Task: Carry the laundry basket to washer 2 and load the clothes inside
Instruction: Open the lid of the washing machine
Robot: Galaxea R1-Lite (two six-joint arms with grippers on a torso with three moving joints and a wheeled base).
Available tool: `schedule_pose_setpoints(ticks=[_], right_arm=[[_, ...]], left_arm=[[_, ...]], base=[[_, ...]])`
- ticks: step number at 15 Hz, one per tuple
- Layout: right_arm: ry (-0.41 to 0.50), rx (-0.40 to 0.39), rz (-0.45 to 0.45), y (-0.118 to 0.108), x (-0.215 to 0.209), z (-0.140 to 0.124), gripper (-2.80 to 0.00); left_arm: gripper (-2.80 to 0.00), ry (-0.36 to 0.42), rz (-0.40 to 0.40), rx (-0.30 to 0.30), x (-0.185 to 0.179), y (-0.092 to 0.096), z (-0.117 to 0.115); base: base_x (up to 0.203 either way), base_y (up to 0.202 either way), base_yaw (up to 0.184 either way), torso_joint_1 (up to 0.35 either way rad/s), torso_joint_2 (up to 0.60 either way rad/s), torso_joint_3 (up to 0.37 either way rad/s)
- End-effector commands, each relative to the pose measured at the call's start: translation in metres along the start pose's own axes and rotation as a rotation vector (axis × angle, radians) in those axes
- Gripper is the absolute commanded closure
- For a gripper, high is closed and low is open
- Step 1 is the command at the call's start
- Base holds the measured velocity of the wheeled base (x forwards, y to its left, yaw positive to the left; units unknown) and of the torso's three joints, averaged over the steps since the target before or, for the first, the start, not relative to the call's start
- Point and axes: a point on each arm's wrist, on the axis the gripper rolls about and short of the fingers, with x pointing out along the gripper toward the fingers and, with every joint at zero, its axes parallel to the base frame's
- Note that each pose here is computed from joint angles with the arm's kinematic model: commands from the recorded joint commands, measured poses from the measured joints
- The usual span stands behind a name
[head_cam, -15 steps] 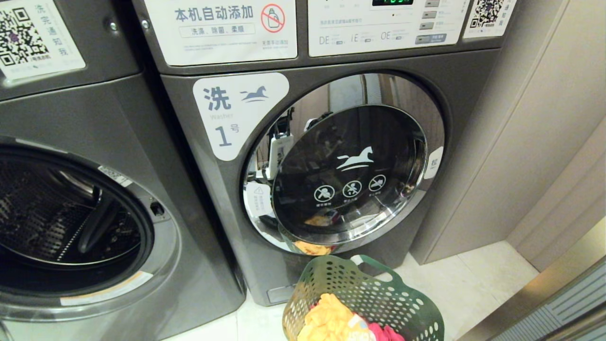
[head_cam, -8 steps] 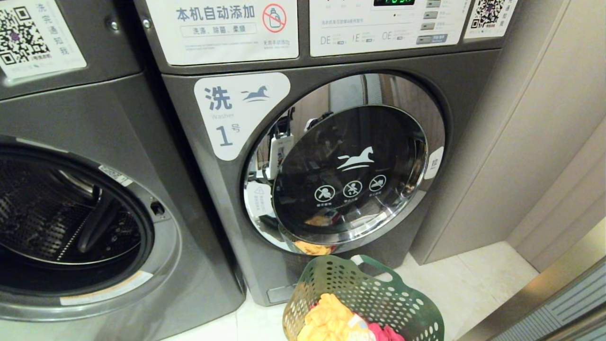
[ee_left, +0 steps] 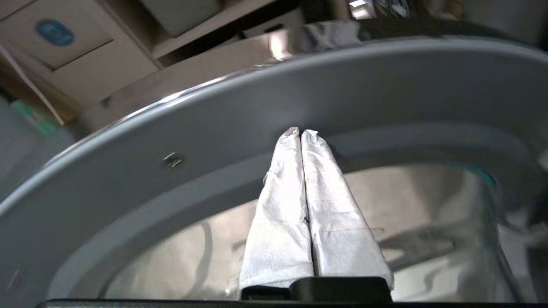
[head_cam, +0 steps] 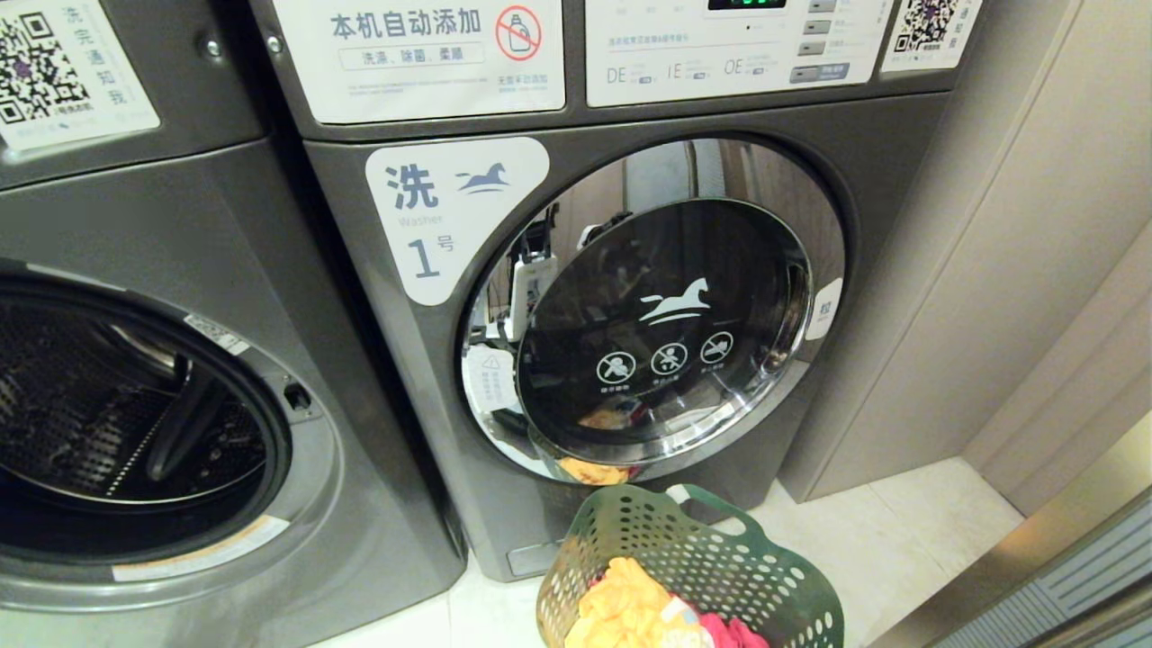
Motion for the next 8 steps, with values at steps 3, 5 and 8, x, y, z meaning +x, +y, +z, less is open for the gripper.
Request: schedule_pose_setpoints(ticks=[3, 5, 8], right_arm=[[0.002, -0.001, 0.001, 0.0, 0.0, 0.0, 0.0], [0.002, -0.001, 0.001, 0.0, 0.0, 0.0, 0.0], [0.002, -0.001, 0.001, 0.0, 0.0, 0.0, 0.0]], left_arm=[[0.0, -0.019, 0.135, -0.052, 0.085, 0.013, 0.003], [0.0, -0.035, 0.202, -0.077, 0.108, 0.035, 0.002], [0.0, -0.012, 0.196, -0.07, 0.106, 0.034, -0.005]], base=[[0.0, 0.0, 0.0, 0.0, 0.0, 0.0], [0.0, 0.0, 0.0, 0.0, 0.0, 0.0], [0.0, 0.0, 0.0, 0.0, 0.0, 0.0]])
